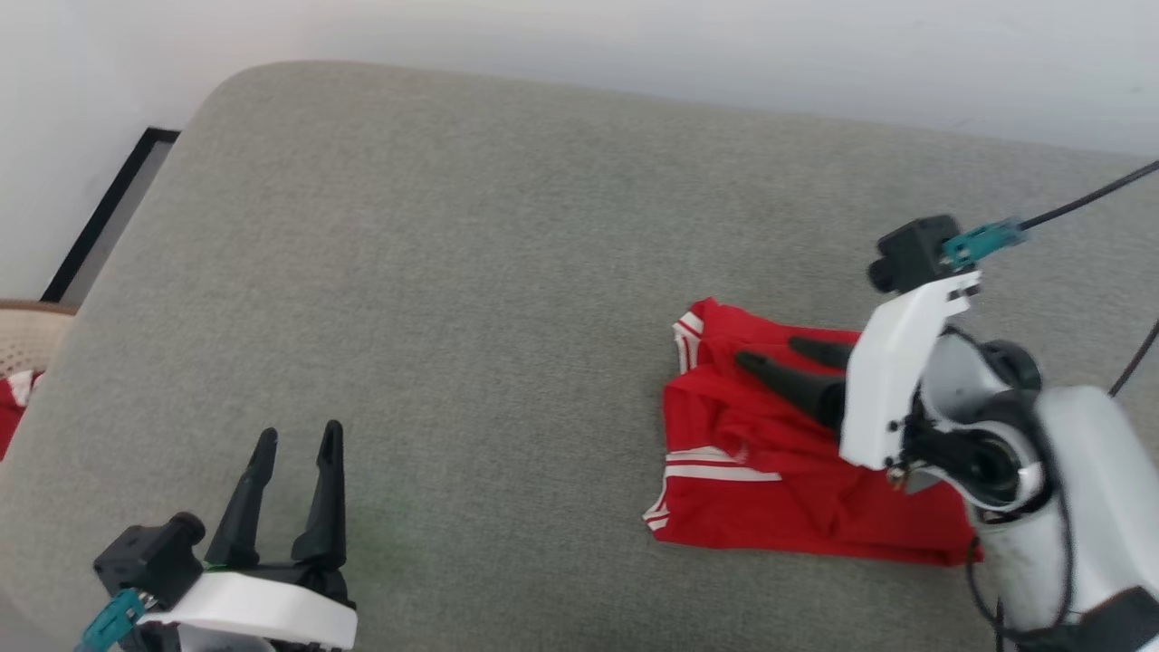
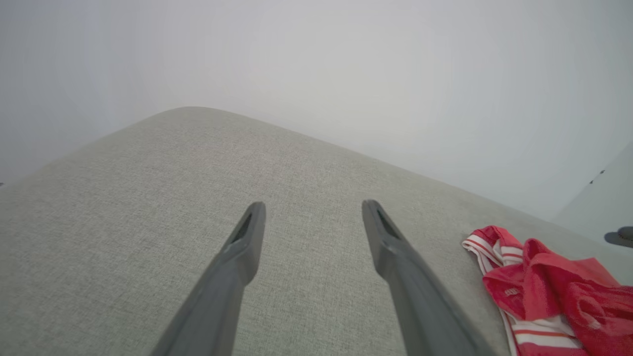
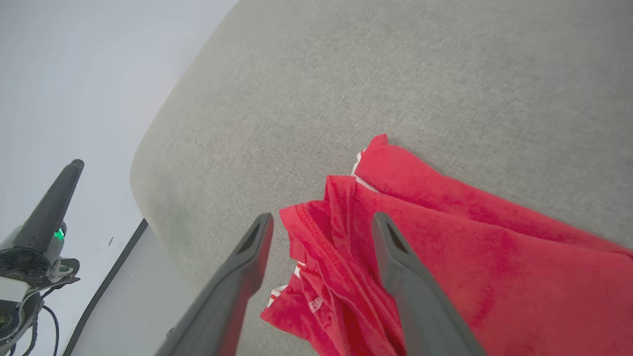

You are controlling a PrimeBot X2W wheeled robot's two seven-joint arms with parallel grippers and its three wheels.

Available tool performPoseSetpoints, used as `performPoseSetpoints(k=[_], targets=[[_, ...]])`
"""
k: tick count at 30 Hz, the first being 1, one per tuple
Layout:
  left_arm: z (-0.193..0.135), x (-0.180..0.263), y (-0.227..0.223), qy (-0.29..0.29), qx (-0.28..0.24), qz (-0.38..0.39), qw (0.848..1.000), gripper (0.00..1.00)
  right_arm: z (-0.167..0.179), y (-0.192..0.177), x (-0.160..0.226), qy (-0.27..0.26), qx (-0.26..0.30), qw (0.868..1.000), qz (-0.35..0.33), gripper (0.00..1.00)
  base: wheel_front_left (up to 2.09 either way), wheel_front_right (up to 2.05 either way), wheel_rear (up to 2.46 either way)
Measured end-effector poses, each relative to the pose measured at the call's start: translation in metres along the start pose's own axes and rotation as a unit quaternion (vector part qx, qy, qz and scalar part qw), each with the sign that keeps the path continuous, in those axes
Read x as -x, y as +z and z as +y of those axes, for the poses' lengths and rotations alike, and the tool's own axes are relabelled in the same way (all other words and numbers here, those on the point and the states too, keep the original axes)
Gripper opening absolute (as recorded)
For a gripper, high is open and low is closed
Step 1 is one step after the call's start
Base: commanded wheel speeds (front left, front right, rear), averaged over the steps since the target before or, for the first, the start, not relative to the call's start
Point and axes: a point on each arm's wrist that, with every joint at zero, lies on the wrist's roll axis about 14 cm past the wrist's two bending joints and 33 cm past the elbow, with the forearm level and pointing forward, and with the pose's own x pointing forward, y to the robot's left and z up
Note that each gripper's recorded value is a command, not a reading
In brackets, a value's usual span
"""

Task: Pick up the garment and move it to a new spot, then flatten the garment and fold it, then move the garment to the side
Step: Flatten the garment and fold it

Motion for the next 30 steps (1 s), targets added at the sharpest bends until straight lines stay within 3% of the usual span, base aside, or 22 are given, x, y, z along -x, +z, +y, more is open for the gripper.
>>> performPoseSetpoints(k=[6,14,22,30], targets=[[-0.007,-0.004,0.005,-0.017,0.000,-0.007,1.000,1.00,-0.025,0.030,0.050,-0.045,0.005,0.995,-0.083,1.00,0.00,0.00,0.00],[-0.020,-0.011,0.007,-0.047,-0.010,-0.010,0.999,1.00,-0.062,0.039,0.124,-0.128,-0.008,0.971,-0.201,1.00,0.00,0.00,0.00],[-0.036,-0.017,0.015,-0.083,-0.031,-0.019,0.996,1.00,-0.082,0.025,0.189,-0.204,0.026,0.926,-0.317,1.00,0.00,0.00,0.00],[-0.053,-0.013,0.033,-0.121,-0.048,-0.046,0.990,1.00,-0.100,-0.019,0.232,-0.270,0.051,0.880,-0.388,1.00,0.00,0.00,0.00]])
